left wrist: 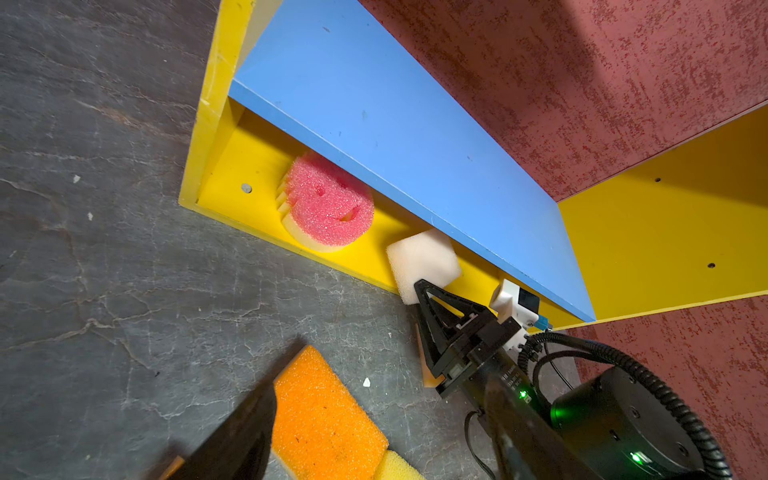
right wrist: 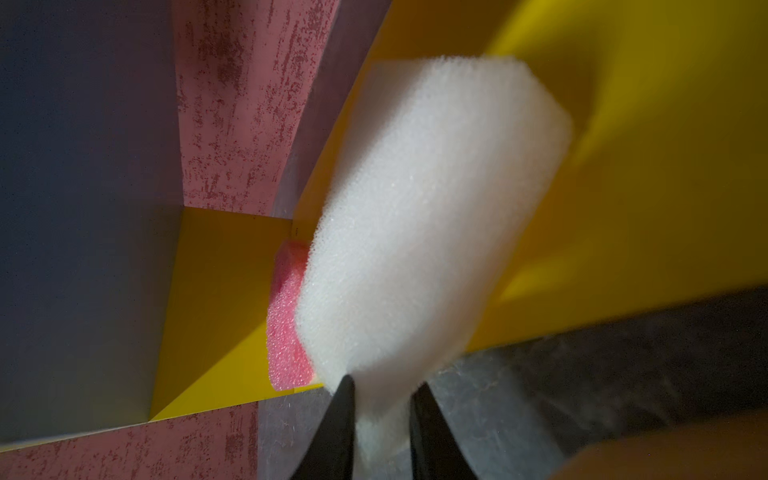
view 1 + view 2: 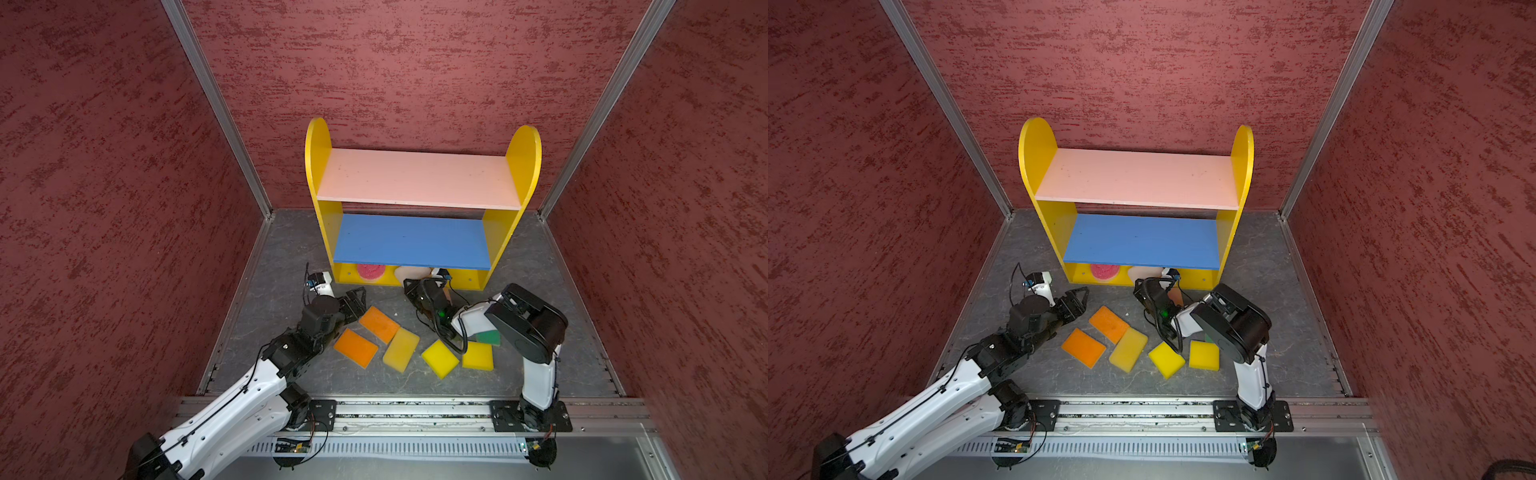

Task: Place and organize the cleaning sponges onto the shelf
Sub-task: 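Carry the white sponge under the blue board beside the pink smiley sponge, then set the white sponge upright against the yellow base with right gripper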

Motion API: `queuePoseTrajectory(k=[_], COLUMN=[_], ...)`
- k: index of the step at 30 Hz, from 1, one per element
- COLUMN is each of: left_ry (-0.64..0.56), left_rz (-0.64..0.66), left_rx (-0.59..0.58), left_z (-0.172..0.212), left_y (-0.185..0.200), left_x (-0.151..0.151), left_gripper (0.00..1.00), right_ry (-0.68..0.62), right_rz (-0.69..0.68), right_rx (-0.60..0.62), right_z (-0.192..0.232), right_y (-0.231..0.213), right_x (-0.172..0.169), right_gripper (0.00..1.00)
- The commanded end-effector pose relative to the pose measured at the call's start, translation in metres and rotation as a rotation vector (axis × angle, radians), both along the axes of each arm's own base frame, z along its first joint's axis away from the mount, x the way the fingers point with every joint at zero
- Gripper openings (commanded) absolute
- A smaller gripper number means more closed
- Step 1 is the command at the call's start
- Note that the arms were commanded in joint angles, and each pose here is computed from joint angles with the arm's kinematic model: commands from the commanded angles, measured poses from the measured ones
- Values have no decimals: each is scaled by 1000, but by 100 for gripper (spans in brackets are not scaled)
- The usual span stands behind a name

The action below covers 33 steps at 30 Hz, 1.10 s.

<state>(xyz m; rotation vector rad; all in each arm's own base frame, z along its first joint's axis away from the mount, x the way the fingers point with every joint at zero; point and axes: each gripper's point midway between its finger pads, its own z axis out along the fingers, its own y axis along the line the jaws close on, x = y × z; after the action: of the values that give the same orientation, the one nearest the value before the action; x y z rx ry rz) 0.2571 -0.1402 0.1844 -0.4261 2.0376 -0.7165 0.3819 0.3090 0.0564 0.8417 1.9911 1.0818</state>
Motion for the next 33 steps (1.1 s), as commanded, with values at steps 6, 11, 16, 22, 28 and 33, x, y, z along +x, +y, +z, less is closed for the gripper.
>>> queuePoseTrajectory(k=[6,11,16,22,28,33], left_ry=[17,34,45,43,54,60], left_rz=[5,-3,-16,-28,-42,-50], left_rx=[18,21,28,37,33,28], left_z=[-10,-14,-17,-22,-26,-28], left_y=[4,1,-2,-4,-8,-11], left_x=[-3,-2,0,0,1,2], left_gripper=[80,93,99,86,73,73], right_ry=[38,43,54,43,10,-17], right_rz=[-58,-56,-39,1,51,59], right_rx=[-14,-39,-54,-63,28,140], right_z=[-9,-8,-11,-2,10,13], right_y=[-13,-22,-30,-35,-29,-28], right_x=[-7,-15,-26,-38,-46,-53], right_gripper=[43,48,49,48,24,0])
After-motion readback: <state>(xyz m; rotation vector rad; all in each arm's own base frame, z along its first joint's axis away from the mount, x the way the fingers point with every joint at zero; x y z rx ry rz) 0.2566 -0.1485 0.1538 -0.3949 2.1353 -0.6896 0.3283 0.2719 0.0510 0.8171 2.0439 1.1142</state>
